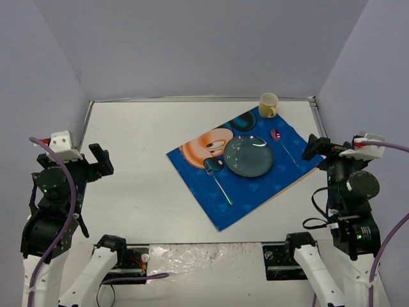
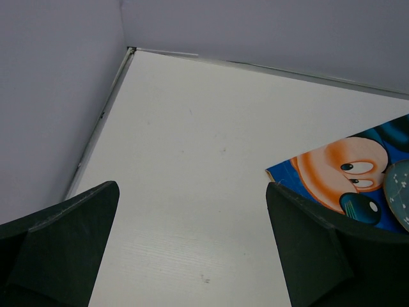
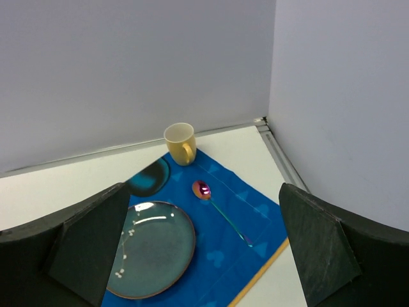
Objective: Set the dinner table for one person
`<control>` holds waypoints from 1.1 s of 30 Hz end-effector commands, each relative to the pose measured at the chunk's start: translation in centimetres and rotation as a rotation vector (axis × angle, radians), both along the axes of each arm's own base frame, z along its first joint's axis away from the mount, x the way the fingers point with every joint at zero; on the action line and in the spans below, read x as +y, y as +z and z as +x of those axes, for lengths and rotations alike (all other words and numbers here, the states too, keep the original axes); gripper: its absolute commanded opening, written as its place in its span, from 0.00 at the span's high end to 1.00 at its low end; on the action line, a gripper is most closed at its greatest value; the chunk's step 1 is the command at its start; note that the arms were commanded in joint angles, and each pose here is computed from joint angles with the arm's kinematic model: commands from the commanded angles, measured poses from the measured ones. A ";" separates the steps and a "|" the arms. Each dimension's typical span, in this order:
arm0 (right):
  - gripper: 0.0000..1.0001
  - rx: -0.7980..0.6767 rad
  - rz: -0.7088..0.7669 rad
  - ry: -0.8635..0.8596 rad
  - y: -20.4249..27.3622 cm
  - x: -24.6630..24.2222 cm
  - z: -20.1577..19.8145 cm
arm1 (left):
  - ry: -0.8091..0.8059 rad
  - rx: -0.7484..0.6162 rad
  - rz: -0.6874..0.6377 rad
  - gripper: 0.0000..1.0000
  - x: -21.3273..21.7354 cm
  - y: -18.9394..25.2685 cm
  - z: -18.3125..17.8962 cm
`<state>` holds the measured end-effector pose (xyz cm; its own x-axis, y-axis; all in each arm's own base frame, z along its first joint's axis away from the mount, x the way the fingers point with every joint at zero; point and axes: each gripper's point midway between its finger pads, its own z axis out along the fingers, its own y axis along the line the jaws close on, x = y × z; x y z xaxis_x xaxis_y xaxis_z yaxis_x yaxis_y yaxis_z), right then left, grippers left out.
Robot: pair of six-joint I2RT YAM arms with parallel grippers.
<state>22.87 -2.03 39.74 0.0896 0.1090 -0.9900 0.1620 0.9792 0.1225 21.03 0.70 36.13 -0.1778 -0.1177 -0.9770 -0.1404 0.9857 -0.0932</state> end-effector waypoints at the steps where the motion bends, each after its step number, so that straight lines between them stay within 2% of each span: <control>1: 0.00 -0.020 0.000 -0.091 -1.4 -1.5 -1.1 | 0.096 -0.028 0.024 0.03 1.9 -1.3 -0.7; 7: 0.00 0.031 0.009 -0.159 -5.6 -2.5 -1.5 | 0.124 0.019 0.017 0.03 2.0 -5.8 0.1; 11: 0.00 -0.025 0.037 -0.208 -5.5 -3.5 -3.3 | 0.123 0.052 0.014 0.03 1.8 -7.7 0.6; 18: 0.00 -0.104 0.077 -0.251 -6.1 -4.6 -5.4 | 0.118 0.053 0.002 0.03 1.5 -9.0 1.5; 33: 0.00 -0.097 0.059 -0.201 -6.3 -3.7 -4.6 | 0.130 0.064 0.017 0.03 1.7 -9.6 2.0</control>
<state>17.42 -6.14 31.46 0.1511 0.1294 -0.9800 0.3674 0.9130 0.1772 21.83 2.23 24.72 -0.2939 -0.1099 -0.9495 -0.2532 0.9668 -0.0335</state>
